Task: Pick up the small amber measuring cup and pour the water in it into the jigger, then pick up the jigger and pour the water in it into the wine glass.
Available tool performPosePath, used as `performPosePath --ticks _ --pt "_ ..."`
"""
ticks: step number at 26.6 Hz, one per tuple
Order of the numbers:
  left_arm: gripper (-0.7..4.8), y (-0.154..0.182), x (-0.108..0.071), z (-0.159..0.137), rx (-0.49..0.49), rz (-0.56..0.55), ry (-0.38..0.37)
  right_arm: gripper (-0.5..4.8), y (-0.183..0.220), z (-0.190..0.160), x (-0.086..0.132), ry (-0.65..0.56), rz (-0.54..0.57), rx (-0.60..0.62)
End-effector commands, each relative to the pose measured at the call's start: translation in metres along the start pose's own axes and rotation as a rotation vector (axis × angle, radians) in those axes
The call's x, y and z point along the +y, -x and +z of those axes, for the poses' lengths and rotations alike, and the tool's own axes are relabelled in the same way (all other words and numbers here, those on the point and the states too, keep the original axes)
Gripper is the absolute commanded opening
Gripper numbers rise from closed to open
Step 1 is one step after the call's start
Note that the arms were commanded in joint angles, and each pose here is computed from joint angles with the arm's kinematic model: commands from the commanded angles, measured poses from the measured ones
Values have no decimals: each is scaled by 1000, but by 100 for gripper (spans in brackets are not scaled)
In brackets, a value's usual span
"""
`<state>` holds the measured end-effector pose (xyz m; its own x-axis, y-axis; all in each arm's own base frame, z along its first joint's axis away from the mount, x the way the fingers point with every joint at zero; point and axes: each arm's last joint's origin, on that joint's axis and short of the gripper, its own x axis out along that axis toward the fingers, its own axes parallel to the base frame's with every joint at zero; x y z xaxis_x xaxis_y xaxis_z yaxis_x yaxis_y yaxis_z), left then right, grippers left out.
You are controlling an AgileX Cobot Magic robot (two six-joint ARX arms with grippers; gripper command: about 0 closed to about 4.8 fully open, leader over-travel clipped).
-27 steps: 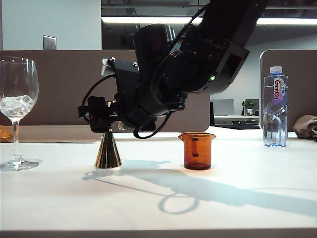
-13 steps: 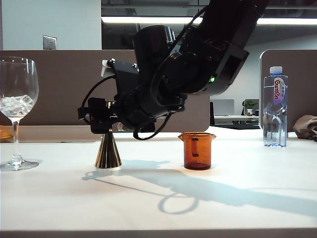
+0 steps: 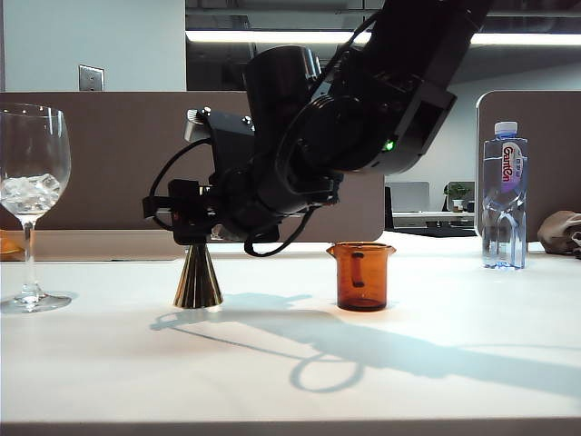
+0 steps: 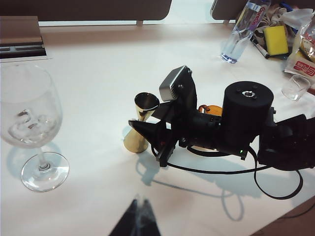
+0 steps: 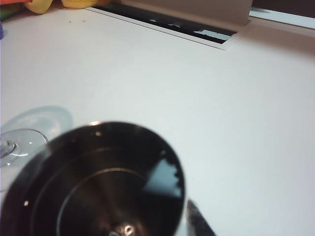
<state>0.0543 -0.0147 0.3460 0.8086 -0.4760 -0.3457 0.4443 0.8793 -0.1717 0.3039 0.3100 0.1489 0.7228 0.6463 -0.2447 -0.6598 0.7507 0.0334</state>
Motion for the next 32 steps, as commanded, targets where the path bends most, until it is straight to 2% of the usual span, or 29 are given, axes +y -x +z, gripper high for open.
performPosePath --ticks 1,2,14,16,18,30,32 --pt "-2 1 0 2 -13 -3 -7 225 0 5 2 -2 5 -26" --pt "-2 1 0 2 -13 -3 -7 207 0 5 2 -2 5 -26" --pt "-2 1 0 2 -13 -3 -7 205 0 5 3 -2 9 -26" --pt "-2 1 0 2 -13 -3 -7 188 0 5 4 -3 9 -26" --pt "-2 1 0 2 -13 -3 -7 144 0 5 4 -5 10 -26" --pt "-2 1 0 2 -13 -3 -7 133 0 5 4 -5 10 -26" --pt "-2 1 0 2 -13 -3 -7 110 0 5 4 -5 10 -26"
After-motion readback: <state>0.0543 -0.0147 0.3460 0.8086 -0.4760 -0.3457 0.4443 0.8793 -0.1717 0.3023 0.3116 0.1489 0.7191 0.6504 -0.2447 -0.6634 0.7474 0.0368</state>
